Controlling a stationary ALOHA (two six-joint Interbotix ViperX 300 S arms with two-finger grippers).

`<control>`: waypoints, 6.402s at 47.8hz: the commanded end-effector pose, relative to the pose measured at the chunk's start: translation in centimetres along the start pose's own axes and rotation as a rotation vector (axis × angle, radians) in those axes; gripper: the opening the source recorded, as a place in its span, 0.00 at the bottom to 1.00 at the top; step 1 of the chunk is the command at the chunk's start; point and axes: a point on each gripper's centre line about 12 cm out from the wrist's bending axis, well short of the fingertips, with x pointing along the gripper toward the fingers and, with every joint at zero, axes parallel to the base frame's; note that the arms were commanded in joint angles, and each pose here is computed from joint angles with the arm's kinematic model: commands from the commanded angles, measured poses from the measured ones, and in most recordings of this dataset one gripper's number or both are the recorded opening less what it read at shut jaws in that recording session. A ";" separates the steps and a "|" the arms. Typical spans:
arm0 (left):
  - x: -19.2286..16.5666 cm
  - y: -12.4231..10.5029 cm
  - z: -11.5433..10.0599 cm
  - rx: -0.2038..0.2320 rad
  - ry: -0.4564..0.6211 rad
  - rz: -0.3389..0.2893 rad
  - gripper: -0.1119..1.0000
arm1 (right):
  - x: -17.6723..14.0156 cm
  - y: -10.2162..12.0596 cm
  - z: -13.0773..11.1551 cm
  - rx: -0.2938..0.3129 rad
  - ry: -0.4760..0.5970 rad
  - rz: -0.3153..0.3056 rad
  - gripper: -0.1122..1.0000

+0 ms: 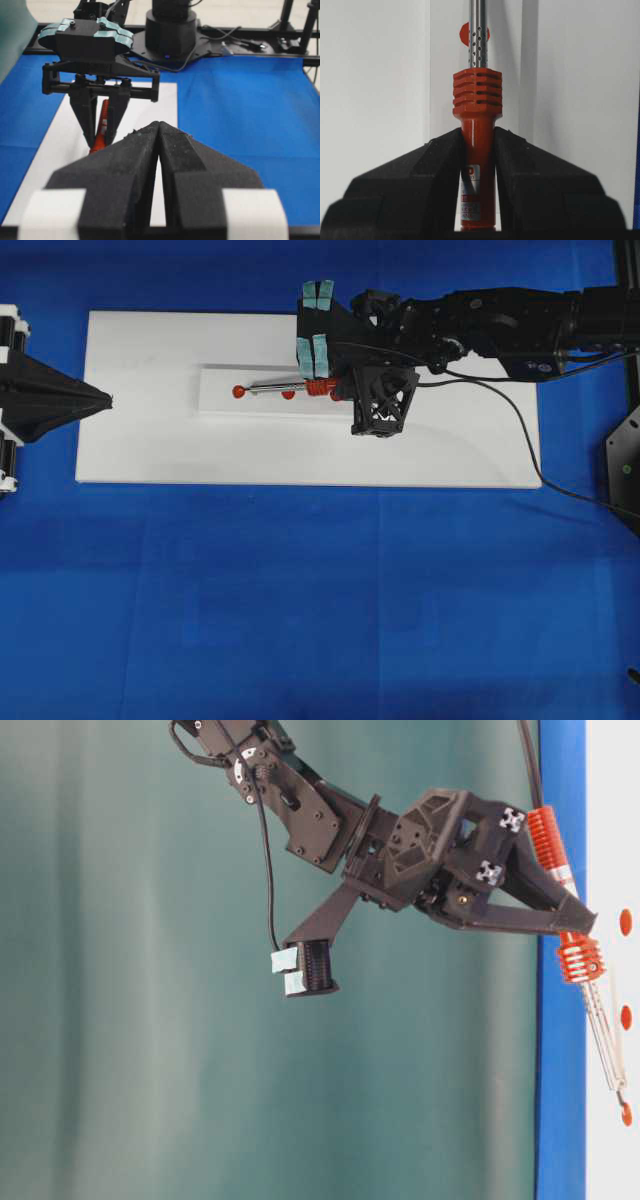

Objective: Touch the tip of the soldering iron to the mark.
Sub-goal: 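Lower the iron tip onto the leftmost red dot and hold, then raise the iron and shift it right above the strip, then lower the iron tip onto the middle red dot and hold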

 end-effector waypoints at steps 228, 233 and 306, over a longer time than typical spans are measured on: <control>0.1 0.1 0.5 0.011 -0.025 0.003 0.10 | -3.3 0.0 -3.2 0.002 0.103 -0.034 0.16; 0.1 0.1 0.5 0.011 -0.025 0.003 0.10 | -3.3 0.0 -3.2 0.004 0.107 -0.033 0.16; 0.1 0.1 0.6 0.008 -0.028 0.003 0.10 | -3.2 0.0 -3.2 0.018 0.109 -0.034 0.16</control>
